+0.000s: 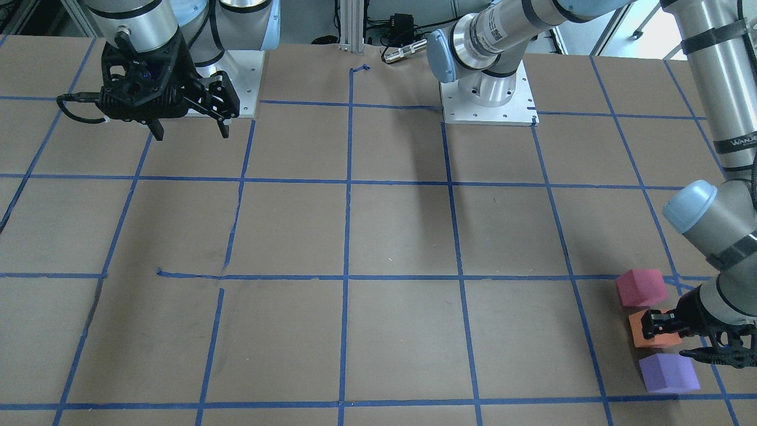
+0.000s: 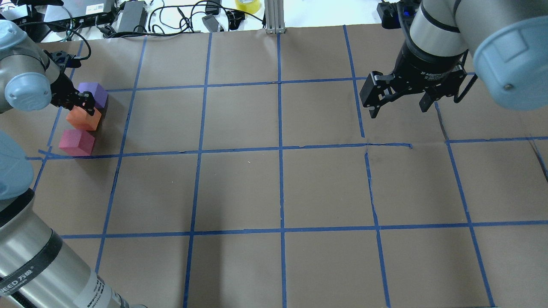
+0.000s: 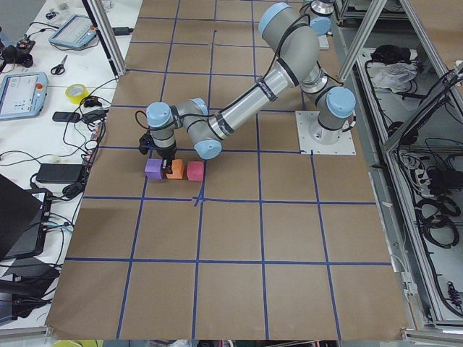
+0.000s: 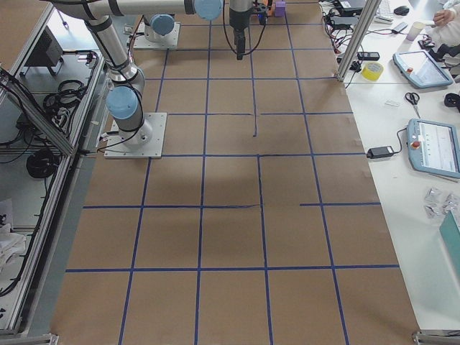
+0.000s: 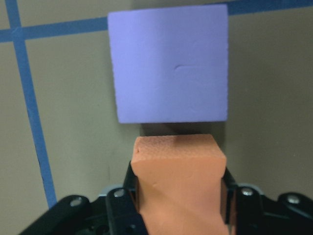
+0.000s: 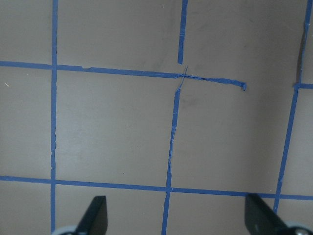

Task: Arrange blocks in a line
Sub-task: 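Lower the orange cube into the gap and release it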

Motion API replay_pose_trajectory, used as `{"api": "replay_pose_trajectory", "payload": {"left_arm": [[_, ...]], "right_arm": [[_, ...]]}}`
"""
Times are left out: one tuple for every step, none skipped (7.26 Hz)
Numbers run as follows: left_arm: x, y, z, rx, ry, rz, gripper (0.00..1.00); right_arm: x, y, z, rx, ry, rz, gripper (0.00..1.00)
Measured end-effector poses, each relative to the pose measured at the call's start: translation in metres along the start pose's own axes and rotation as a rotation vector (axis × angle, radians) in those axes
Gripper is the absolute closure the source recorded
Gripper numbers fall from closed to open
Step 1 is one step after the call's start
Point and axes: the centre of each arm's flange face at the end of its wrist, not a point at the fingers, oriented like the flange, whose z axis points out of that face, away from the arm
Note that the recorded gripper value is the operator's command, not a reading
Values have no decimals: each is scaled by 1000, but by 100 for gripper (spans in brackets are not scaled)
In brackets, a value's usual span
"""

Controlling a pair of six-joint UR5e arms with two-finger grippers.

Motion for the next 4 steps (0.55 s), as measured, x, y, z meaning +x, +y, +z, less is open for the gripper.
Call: {"api": "replay_pose_trajectory", "payload": {"left_arm": [[0, 0, 1, 2, 1, 5, 100], [-1, 0, 1, 2, -2, 8, 100], [-2, 0, 2, 0, -5, 9, 100], [-2, 0, 3, -2, -5, 8, 100]], "right_arm": [[0, 0, 0, 1, 0, 0, 0], [0, 0, 0, 2, 0, -1, 0], [2, -2, 0, 4, 0, -3, 0], [7, -3, 0, 6, -1, 2, 0]]}}
